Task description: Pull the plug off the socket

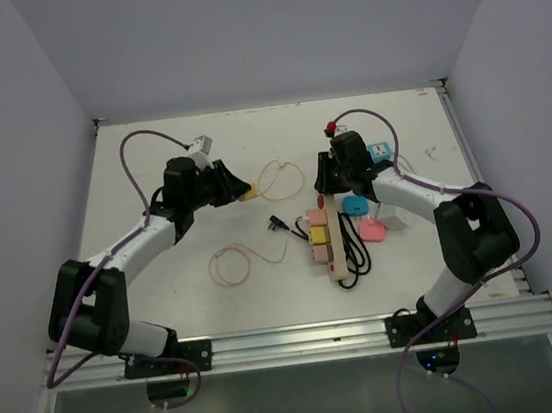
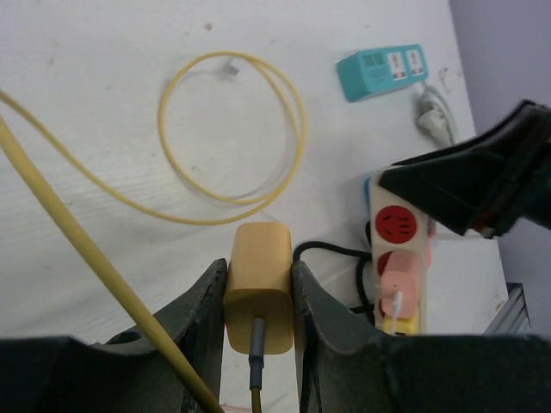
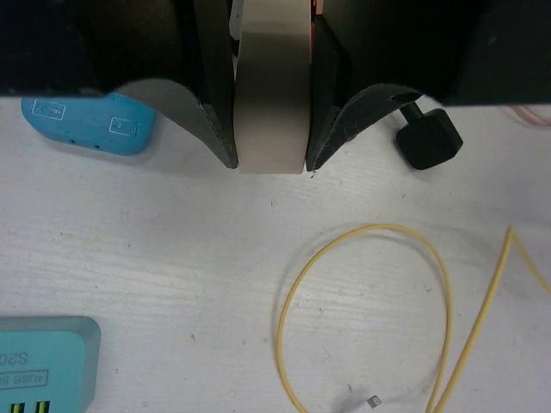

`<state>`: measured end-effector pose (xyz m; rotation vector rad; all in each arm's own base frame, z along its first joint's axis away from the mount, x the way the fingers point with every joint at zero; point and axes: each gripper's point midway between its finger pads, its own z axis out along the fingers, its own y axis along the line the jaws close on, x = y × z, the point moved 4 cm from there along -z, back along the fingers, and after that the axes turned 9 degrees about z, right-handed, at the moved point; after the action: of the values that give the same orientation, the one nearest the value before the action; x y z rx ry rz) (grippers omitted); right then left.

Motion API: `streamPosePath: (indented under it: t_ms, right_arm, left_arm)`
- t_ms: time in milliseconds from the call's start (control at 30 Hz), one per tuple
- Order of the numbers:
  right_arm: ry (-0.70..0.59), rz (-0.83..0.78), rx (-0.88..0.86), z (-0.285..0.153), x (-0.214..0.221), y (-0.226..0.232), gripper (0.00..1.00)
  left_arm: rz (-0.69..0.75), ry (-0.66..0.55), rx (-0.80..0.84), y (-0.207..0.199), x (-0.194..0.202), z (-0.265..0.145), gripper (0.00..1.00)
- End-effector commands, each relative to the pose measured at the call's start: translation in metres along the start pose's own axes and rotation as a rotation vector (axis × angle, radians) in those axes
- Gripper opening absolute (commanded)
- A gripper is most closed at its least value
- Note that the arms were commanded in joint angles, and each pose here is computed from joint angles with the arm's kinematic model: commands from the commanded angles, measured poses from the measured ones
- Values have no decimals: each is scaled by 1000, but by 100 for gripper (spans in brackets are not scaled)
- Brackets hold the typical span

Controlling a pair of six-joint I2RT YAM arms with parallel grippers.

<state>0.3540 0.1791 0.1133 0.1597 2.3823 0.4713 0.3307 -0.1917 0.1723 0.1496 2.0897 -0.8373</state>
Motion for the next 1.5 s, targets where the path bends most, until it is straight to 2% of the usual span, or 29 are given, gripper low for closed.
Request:
streamPosePath:
  t_ms: [0, 133, 233, 267, 300, 367, 400, 467, 500, 567, 633, 800, 933, 1100, 1200, 1467]
  right_arm:
    - [-20, -58, -20, -14, -9, 4, 0]
    - [-24, -37, -57, -17, -12, 11, 0]
    - [-16, -24, -85, -19, -11, 16, 0]
    - [-18, -22, -91, -19, -12, 16, 0]
    - [-17, -21, -97, -20, -11, 18, 0]
    - [-13, -16, -106, -21, -11, 19, 0]
    - [-13, -16, -109, -21, -11, 20, 0]
    - [-15, -15, -118, -22, -12, 21, 0]
    - [-15, -13, -120, -22, -12, 22, 0]
    - [-16, -5, -130, -22, -12, 24, 0]
    - [-21, 3, -147, -25, -15, 28, 0]
    - [-39, 18, -178, -30, -21, 35, 0]
    - [-49, 27, -199, -34, -23, 41, 0]
    - [-56, 23, -223, -39, -21, 52, 0]
    - [-62, 22, -238, -42, -21, 58, 0]
    - [-89, 22, -257, -51, -26, 65, 0]
  left_arm:
    - [-29, 12, -5, 15, -2, 17, 0]
    - [-41, 53, -42, 36, 5, 45, 6]
    - [-44, 61, -43, 43, 1, 59, 18]
    - [-43, 62, -44, 45, 0, 61, 25]
    - [-38, 58, -42, 45, -3, 63, 40]
    - [-30, 62, -42, 45, -3, 62, 47]
    - [-25, 56, -38, 42, -6, 59, 55]
    - [-29, 66, -42, 43, -1, 53, 66]
    - [-20, 54, -36, 39, -4, 48, 77]
    - [-29, 74, -41, 39, 5, 41, 89]
    - [-30, 87, -22, 33, 9, 31, 95]
    - [-63, 81, 66, 7, 9, 4, 98]
    - [-84, 94, 59, -6, 10, -13, 98]
    - [-45, 65, 19, -29, 5, -27, 95]
    - [-5, 73, 71, -66, 14, -23, 94]
    - [-36, 151, 132, -97, 45, 4, 92]
